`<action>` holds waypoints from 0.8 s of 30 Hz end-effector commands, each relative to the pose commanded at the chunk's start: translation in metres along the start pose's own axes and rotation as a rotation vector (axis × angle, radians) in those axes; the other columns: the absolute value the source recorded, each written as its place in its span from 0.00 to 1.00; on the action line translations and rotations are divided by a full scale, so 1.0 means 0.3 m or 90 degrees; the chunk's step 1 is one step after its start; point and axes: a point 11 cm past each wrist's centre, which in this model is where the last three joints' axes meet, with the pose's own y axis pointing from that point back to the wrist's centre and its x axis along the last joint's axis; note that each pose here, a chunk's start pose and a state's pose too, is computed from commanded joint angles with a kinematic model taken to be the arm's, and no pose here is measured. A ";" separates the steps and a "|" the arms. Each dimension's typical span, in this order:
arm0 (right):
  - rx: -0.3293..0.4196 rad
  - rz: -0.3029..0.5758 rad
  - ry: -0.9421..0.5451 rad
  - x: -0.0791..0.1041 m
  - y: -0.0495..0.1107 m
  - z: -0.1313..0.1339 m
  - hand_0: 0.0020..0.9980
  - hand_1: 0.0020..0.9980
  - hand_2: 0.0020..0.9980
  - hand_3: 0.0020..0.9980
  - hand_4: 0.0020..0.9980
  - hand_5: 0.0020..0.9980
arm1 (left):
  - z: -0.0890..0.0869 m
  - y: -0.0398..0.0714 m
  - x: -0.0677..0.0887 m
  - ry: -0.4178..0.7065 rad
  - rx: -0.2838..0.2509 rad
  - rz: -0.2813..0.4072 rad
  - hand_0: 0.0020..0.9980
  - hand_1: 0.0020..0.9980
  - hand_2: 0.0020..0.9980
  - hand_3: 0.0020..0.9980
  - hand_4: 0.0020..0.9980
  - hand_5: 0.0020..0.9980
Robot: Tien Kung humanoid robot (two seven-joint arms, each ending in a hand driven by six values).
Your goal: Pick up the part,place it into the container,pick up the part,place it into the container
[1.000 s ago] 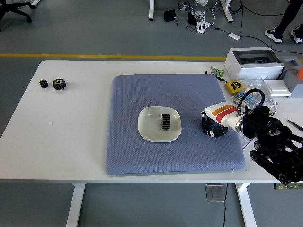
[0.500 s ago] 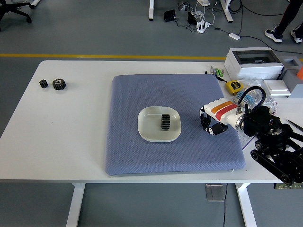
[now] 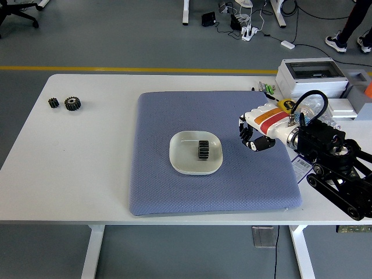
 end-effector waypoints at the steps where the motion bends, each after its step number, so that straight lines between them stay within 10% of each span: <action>1: -0.001 0.001 -0.001 0.006 0.000 0.002 0.38 0.40 0.42 0.49 0.67 0.03 | 0.000 0.000 0.001 0.001 0.000 0.000 0.67 0.67 0.62 0.56 0.58 0.53; 10: 0.011 0.013 0.008 0.052 -0.005 -0.020 0.37 0.39 0.42 0.49 0.68 0.03 | 0.004 0.000 0.005 0.002 -0.001 0.002 0.67 0.66 0.63 0.56 0.58 0.53; 24: 0.139 0.004 0.063 0.058 -0.052 -0.284 0.37 0.39 0.42 0.50 0.68 0.03 | 0.016 0.000 0.016 0.005 -0.004 0.006 0.67 0.66 0.63 0.56 0.58 0.53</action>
